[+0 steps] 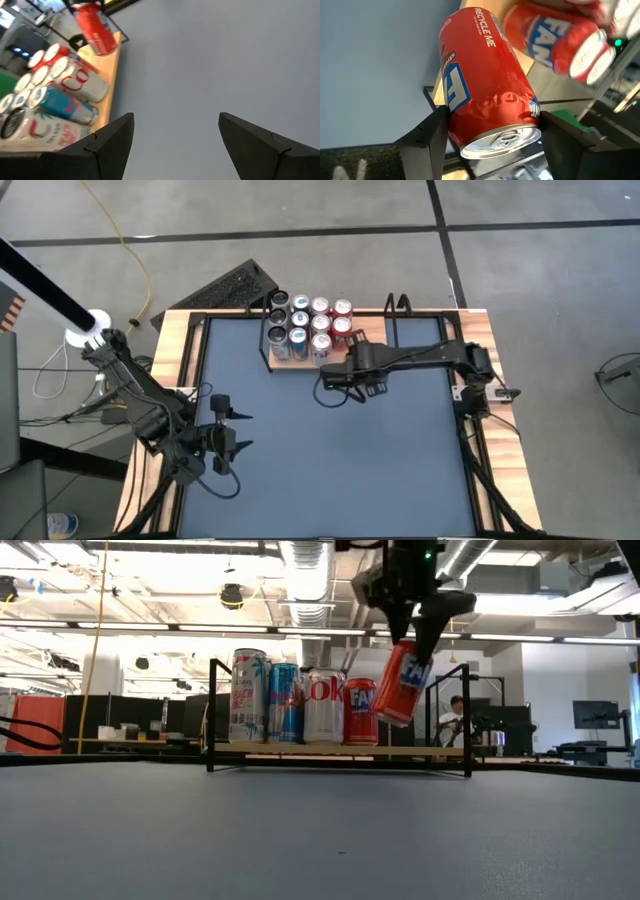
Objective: Place canned beverage on shelf
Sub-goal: Put the red soda can aligned with the other red soda cans on the shelf
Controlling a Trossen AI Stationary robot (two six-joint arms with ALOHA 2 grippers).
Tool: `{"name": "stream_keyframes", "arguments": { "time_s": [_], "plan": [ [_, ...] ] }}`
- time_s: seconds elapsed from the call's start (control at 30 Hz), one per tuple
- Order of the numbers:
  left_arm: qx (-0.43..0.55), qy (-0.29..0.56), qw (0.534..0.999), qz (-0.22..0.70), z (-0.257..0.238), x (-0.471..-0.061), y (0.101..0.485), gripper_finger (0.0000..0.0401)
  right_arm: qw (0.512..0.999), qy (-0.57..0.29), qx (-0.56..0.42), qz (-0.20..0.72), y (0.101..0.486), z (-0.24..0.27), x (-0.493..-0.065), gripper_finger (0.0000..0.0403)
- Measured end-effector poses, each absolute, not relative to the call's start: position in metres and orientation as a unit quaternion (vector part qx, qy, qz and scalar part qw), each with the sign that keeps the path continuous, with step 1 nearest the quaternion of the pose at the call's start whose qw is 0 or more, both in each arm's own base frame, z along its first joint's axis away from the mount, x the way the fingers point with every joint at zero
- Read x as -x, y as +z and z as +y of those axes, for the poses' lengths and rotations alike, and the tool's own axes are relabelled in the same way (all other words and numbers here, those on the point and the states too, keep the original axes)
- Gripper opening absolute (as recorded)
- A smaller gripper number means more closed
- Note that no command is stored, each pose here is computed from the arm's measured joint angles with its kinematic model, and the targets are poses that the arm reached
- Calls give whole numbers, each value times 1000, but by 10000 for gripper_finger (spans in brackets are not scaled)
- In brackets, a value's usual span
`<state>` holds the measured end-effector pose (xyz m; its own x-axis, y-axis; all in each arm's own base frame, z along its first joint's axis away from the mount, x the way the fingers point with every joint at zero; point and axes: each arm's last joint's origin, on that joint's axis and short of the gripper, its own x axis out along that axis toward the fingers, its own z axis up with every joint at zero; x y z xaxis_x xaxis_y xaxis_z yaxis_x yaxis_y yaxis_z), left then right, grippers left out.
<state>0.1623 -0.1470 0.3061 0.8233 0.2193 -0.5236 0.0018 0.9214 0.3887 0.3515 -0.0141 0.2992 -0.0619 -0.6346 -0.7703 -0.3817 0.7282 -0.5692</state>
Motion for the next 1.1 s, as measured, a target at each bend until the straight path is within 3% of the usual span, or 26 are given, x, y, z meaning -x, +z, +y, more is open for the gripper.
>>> {"name": "stream_keyframes", "arguments": {
  "time_s": [0.23, 0.5, 1.1],
  "plan": [
    [-205, 80, 917, 332, -133, -164, 301, 281, 521, -42, 404, 751, 272, -23, -369, 249],
    [-205, 79, 915, 337, -129, -164, 303, 281, 492, -41, 412, 766, 260, -39, -378, 249],
    [-197, 106, 914, 337, -120, -169, 304, 281, 520, -28, 395, 757, 270, -52, -383, 249]
  ]
}}
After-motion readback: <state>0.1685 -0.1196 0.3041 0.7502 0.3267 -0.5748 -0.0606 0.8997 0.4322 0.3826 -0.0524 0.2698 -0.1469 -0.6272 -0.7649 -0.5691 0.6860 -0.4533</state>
